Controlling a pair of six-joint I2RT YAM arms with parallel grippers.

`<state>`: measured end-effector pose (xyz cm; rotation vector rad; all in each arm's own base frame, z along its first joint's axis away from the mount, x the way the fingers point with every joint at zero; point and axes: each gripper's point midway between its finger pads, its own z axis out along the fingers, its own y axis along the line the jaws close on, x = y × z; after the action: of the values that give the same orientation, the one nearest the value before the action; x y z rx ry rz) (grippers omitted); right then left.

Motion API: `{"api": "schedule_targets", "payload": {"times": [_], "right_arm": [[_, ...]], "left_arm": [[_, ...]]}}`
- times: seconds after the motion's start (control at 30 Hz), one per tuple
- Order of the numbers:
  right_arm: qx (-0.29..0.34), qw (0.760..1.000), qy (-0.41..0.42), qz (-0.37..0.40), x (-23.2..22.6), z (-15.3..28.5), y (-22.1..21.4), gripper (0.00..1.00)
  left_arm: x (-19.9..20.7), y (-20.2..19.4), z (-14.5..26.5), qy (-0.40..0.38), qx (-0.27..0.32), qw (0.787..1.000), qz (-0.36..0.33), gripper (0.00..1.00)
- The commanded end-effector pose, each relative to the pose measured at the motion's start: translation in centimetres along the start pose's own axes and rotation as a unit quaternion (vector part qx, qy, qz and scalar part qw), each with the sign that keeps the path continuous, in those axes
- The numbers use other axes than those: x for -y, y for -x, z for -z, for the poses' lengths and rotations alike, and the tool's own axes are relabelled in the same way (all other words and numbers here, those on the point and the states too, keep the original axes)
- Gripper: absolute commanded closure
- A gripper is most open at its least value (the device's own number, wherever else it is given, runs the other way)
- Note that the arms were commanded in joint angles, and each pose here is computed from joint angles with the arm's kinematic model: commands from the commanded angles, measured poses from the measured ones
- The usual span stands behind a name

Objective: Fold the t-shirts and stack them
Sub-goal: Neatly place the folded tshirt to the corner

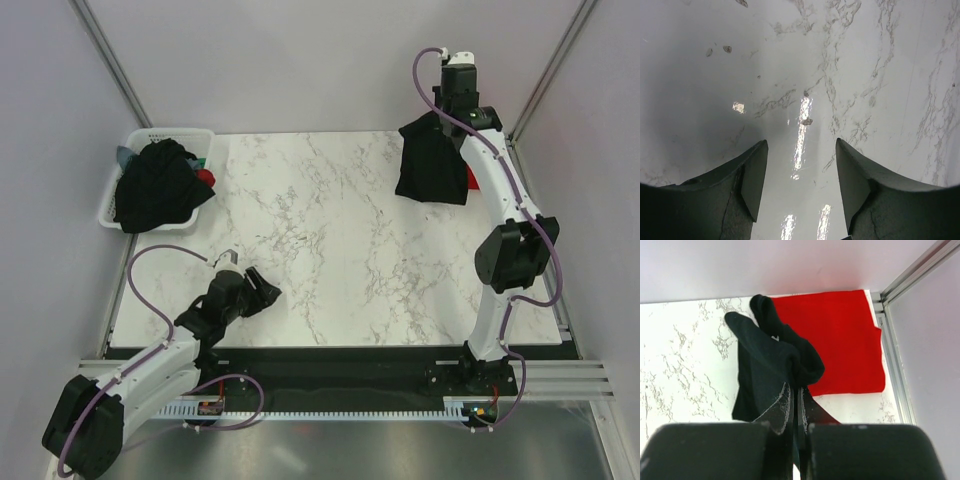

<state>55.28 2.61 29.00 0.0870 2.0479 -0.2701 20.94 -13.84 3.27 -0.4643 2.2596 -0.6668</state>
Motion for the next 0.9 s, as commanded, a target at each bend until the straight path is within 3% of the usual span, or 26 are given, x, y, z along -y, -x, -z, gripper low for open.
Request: {"api": "schedule_targets", "payload": {"times": [0.0, 0.43, 0.87], "right_arm": [[0.092, 0.996, -0.013, -0.011, 1.7, 3.0, 6.5, 1.0], [0.139, 0.99, -0.009, 0.008, 2.1, 3.7, 9.7, 1.0], [0.136, 0.991, 0.014, 0.008, 2.8, 2.8, 9.3, 1.0]], "left_arm": [[0.9, 0.9, -0.1, -0.014, 0.013, 1.0, 0.014, 0.36], [1.3, 1.3, -0.3, -0.022, 0.019, 1.0, 0.012, 0.36], [1.4, 1.2, -0.6, -0.019, 0.012, 1.0, 0.007, 0.37]]}}
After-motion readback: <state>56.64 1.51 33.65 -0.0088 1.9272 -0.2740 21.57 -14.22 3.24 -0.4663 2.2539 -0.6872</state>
